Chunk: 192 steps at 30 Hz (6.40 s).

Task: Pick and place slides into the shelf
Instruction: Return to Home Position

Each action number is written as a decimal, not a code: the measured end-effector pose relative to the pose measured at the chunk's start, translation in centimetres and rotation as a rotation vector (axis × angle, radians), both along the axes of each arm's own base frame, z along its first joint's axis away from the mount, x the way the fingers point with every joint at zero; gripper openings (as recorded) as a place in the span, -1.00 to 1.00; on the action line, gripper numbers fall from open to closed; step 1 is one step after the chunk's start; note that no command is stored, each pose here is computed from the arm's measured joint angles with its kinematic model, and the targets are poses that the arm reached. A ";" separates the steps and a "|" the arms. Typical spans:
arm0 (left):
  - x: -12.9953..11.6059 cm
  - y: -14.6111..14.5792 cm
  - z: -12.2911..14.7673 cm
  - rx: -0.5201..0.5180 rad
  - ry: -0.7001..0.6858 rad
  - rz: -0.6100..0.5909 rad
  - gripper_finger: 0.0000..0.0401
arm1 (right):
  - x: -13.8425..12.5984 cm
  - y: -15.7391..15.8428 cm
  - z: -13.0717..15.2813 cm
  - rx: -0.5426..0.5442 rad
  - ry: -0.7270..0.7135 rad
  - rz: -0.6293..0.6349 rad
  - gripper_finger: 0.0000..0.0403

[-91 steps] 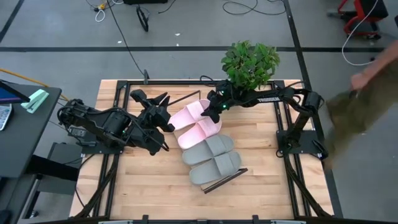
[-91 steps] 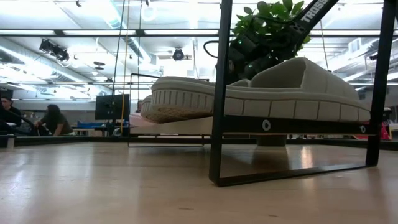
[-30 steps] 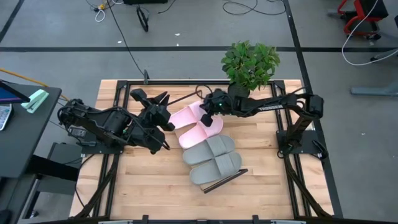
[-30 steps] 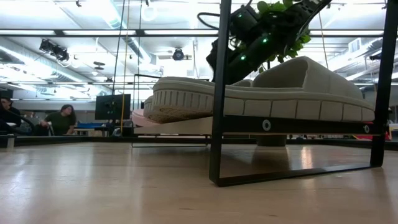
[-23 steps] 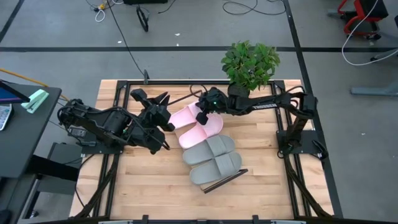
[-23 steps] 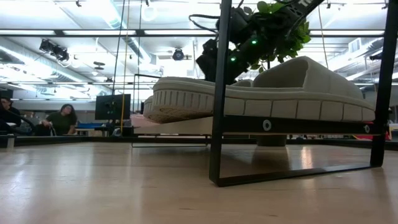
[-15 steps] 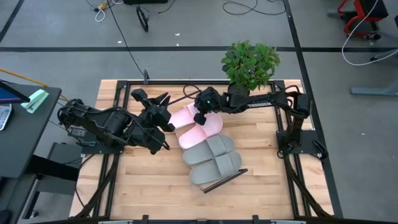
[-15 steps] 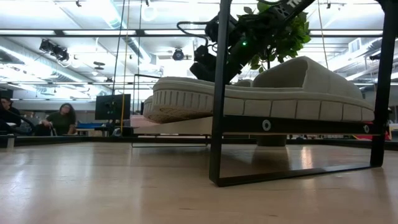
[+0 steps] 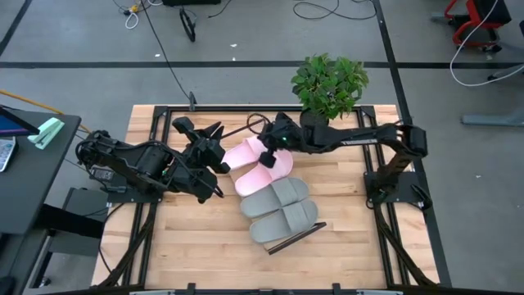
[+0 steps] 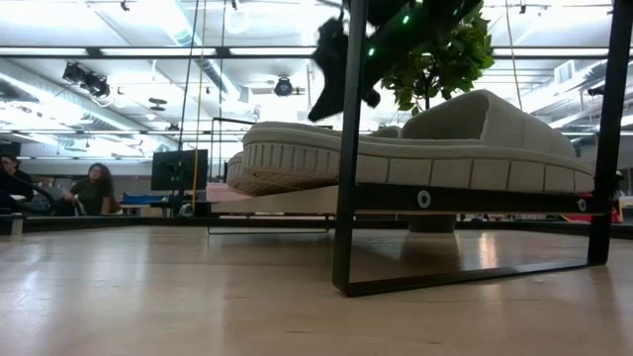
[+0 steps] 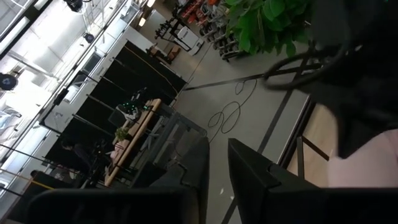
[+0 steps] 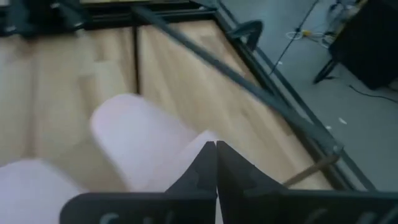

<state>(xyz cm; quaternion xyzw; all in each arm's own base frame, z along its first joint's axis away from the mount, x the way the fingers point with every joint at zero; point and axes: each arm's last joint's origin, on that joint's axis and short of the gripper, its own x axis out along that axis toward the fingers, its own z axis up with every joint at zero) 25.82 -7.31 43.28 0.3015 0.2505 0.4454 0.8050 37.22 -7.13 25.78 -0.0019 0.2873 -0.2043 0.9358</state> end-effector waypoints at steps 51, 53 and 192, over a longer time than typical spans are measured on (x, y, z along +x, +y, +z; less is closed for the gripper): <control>11.8 5.4 -3.9 -0.831 -0.035 -0.886 -0.98 | -20.2 14.3 9.9 0.019 0.076 -0.074 -1.00; 12.3 6.1 -3.7 -0.820 -0.080 -0.896 -0.97 | -20.3 14.7 9.9 0.026 0.062 -0.079 -1.00; -16.1 7.3 -26.2 -0.867 -0.800 -0.793 -0.96 | -16.0 15.2 1.0 0.473 -0.190 -0.039 -1.00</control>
